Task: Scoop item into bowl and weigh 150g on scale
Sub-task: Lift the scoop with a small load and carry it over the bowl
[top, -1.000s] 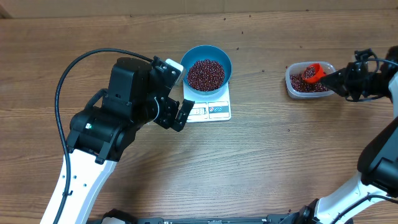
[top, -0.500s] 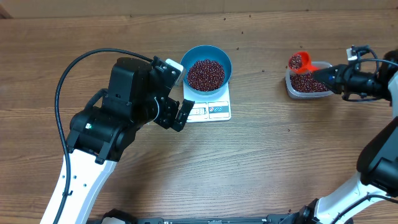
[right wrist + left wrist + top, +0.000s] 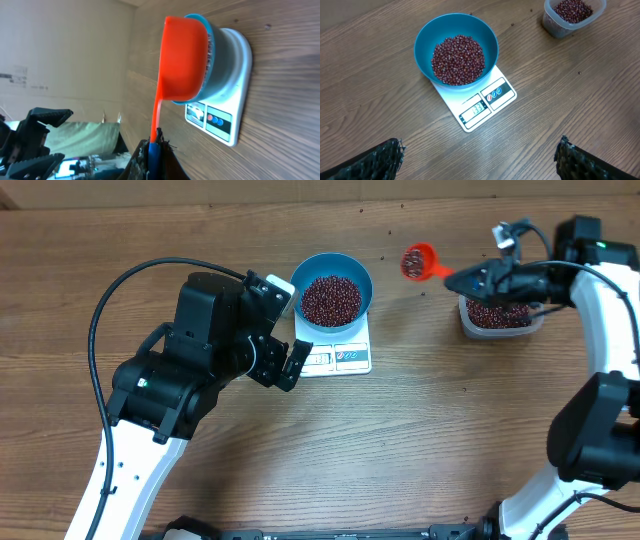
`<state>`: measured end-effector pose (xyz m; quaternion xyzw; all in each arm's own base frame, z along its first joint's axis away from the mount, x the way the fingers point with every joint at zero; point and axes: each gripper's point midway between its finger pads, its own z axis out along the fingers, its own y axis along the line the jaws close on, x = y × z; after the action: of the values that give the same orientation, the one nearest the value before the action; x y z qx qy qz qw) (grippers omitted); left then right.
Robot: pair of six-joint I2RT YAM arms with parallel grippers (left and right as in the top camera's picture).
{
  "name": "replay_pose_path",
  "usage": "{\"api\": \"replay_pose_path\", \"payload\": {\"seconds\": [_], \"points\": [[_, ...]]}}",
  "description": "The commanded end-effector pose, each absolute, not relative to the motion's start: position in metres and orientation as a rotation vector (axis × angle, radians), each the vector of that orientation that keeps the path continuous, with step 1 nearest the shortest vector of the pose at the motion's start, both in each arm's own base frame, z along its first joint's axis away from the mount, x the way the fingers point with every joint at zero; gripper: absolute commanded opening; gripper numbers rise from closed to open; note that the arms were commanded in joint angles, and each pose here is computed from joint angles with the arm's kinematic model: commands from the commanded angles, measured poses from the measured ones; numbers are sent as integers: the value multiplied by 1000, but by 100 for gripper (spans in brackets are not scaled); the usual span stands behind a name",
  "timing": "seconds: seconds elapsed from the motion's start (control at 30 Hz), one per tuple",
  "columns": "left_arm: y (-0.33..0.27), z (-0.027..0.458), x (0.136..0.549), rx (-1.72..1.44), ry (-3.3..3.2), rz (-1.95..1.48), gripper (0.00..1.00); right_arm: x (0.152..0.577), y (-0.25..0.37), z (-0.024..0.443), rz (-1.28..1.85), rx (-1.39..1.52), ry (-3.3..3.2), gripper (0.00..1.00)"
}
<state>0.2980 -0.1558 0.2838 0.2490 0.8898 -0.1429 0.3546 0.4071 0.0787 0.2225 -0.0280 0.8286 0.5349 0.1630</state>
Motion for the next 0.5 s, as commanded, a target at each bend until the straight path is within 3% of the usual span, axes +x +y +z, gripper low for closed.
{"api": "replay_pose_path", "payload": {"seconds": [0.0, 0.47], "points": [[-154, 290, 301, 626, 2289, -362, 100, 408, 104, 240, 1455, -133, 2404, 4], [-154, 290, 301, 626, 2289, -362, 99, 414, 174, 217, 841, -279, 2670, 4]]}}
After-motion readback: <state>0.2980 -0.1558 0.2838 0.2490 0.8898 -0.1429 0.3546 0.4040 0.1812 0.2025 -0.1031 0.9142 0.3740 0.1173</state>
